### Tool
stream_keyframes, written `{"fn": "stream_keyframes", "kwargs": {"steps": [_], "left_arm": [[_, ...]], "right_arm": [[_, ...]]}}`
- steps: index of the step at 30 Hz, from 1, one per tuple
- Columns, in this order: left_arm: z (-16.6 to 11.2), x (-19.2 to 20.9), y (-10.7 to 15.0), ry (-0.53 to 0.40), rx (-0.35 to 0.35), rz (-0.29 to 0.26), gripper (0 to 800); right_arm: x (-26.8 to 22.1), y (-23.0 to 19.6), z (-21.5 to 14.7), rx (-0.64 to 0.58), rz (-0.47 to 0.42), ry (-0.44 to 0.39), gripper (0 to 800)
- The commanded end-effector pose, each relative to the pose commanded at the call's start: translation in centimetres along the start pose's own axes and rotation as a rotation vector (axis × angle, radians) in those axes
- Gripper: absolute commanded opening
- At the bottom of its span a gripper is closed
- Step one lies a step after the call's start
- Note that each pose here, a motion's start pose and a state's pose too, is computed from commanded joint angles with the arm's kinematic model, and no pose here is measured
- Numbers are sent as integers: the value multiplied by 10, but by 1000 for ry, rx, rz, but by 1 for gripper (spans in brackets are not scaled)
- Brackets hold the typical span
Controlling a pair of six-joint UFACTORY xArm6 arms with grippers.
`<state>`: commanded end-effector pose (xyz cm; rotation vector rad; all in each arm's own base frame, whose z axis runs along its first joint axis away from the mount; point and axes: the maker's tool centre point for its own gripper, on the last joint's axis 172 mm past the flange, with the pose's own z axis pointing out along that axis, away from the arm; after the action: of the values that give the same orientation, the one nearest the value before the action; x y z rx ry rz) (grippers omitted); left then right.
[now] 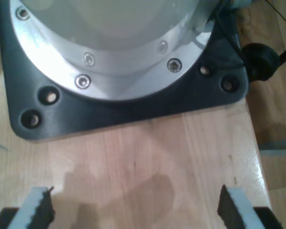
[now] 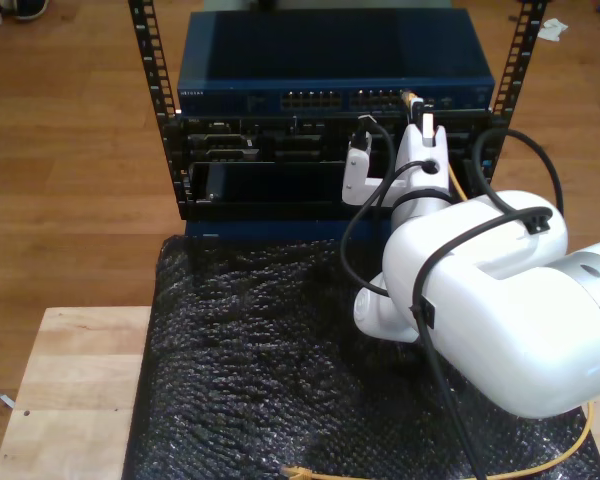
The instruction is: Grab the cable and plug it in
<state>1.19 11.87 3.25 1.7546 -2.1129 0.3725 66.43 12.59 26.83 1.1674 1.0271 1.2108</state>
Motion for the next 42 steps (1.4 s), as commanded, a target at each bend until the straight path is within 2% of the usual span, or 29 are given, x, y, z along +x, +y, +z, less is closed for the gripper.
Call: {"fn": "stream_keyframes", "kwargs": {"steps": [42], "left_arm": [[0,0,0,0,0,0,800]], "right_arm": [[10,0,-1,-4,2,13,0]]}}
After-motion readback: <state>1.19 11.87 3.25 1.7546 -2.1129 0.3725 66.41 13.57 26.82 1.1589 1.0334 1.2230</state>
